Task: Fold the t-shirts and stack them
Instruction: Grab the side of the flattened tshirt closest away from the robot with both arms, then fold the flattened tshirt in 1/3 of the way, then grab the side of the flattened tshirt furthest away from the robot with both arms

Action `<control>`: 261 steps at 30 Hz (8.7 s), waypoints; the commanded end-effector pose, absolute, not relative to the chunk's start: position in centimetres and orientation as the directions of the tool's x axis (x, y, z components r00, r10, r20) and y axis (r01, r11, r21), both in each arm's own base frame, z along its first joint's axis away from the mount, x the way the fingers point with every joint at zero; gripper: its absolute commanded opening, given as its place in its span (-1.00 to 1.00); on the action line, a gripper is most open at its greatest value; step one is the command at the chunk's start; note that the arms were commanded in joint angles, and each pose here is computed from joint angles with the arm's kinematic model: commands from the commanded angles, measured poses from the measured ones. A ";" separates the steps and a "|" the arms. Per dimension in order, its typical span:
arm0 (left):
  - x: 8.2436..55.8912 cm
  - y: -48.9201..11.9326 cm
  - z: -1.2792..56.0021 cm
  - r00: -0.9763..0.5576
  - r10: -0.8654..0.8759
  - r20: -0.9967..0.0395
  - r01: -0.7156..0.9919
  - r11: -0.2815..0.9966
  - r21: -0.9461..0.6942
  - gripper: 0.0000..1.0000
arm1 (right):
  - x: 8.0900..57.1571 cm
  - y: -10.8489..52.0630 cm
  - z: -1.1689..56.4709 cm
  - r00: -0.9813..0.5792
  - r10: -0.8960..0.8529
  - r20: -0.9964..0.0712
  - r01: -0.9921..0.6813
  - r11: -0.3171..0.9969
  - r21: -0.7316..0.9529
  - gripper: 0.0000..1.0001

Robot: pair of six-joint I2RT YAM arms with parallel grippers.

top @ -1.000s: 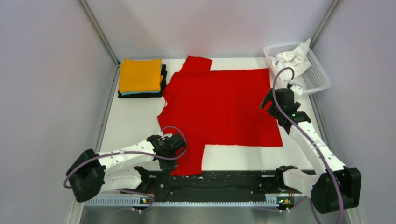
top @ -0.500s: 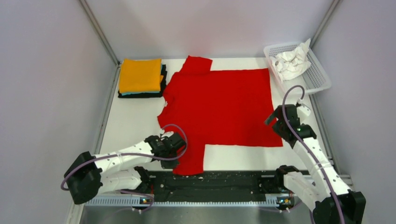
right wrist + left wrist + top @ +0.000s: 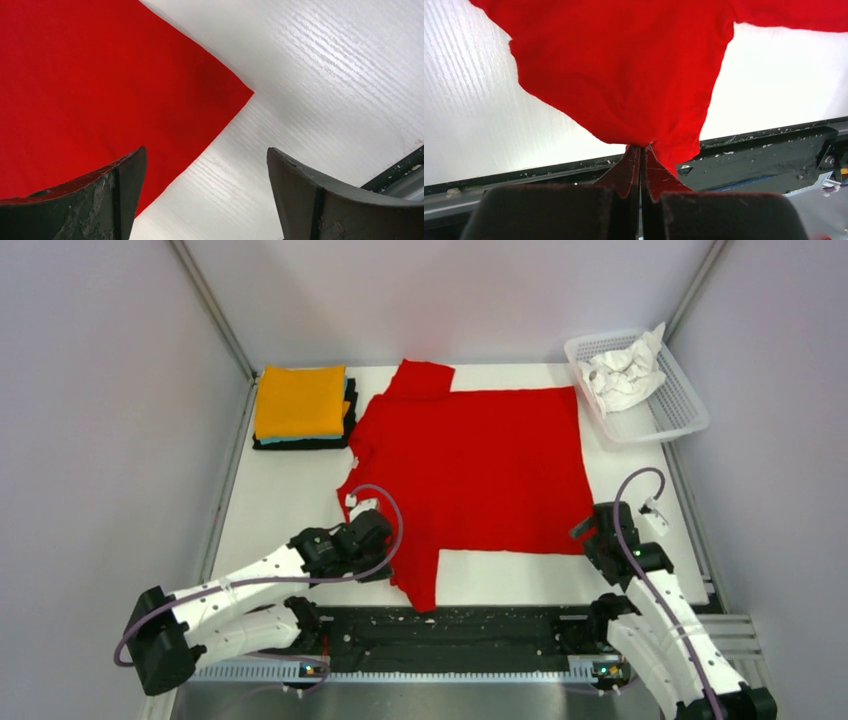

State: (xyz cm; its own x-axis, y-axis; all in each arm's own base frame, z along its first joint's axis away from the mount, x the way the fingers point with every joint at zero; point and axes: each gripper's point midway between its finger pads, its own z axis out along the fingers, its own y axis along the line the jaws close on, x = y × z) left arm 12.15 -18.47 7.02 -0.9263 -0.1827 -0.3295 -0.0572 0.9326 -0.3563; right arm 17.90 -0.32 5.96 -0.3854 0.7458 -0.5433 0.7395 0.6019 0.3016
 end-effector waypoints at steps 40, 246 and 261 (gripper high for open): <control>23.9 -19.1 16.9 -0.727 -0.355 -0.587 0.005 0.853 -0.522 -1.00 | 26.1 1.0 8.3 -0.565 0.500 -0.657 0.499 0.841 0.210 -1.00; 66.5 -19.9 7.7 -0.545 -0.351 -0.762 -0.090 0.927 -0.363 0.75 | 32.0 6.5 10.8 -0.619 0.304 -0.725 0.261 0.949 0.175 0.97; 63.1 -22.6 4.0 -0.707 -0.367 -0.605 -0.074 0.888 -0.453 0.53 | 31.3 6.4 11.8 -0.582 0.322 -0.747 0.249 0.945 0.213 0.97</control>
